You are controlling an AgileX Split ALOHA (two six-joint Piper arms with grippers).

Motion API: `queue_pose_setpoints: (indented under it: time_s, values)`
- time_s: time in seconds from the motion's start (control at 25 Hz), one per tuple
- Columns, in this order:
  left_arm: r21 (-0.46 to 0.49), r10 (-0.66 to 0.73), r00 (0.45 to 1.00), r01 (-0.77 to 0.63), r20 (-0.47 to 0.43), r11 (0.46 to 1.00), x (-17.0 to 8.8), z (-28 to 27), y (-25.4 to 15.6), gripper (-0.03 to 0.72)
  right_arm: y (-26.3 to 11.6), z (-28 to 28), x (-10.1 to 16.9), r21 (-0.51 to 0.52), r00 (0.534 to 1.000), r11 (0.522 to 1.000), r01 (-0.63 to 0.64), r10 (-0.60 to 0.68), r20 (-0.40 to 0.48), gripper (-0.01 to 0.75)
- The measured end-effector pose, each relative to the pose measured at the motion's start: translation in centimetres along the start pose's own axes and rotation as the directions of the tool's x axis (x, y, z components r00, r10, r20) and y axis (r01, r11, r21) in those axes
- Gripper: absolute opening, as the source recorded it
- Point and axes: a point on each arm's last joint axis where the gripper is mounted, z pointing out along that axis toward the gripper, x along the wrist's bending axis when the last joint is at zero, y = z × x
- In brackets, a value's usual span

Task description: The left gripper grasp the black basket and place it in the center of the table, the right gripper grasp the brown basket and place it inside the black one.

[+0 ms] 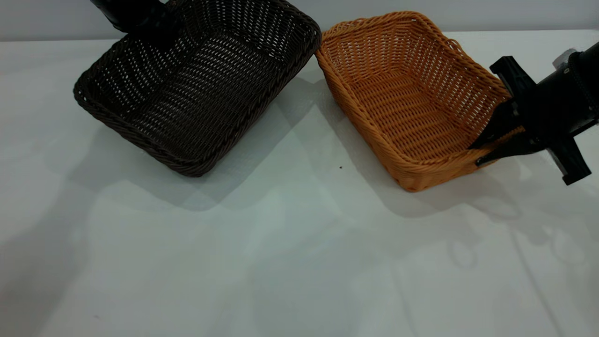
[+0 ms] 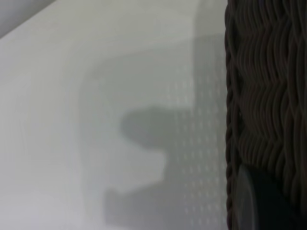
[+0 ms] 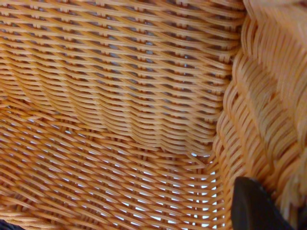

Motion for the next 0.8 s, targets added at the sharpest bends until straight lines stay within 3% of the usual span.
queue_pose_setpoints:
  time_s: [0.24,0.36,0.48,0.64,0.8]
  values:
    - [0.035,0.120,0.992,-0.122,0.043,0.992,-0.4,-0.8,0.1,0.082,3.5,-1.9,3.4,-0.050,0.983,0.990,0.133,-0.138,-0.119,0.072]
    - [0.086,0.223,0.965,-0.236,0.136,0.968,-1.6,-0.9,-0.3,0.082,5.9,-3.9,4.9,-0.064,0.962,0.981,0.181,-0.190,-0.196,0.072]
    - [0.077,0.305,0.920,-0.333,0.247,0.940,-3.1,-1.0,-0.4,0.082,7.6,-5.8,5.9,-0.069,0.938,0.968,0.243,-0.252,-0.240,0.072]
    - [-0.043,0.489,0.796,-0.509,0.358,0.860,-6.2,-1.1,0.3,0.082,8.3,-7.2,6.3,-0.039,0.911,0.941,0.335,-0.334,-0.242,0.072]
    - [-0.169,0.642,0.666,-0.632,0.381,0.756,-9.8,-1.2,1.4,0.082,8.2,-7.4,6.3,-0.013,0.894,0.917,0.399,-0.392,-0.216,0.072]
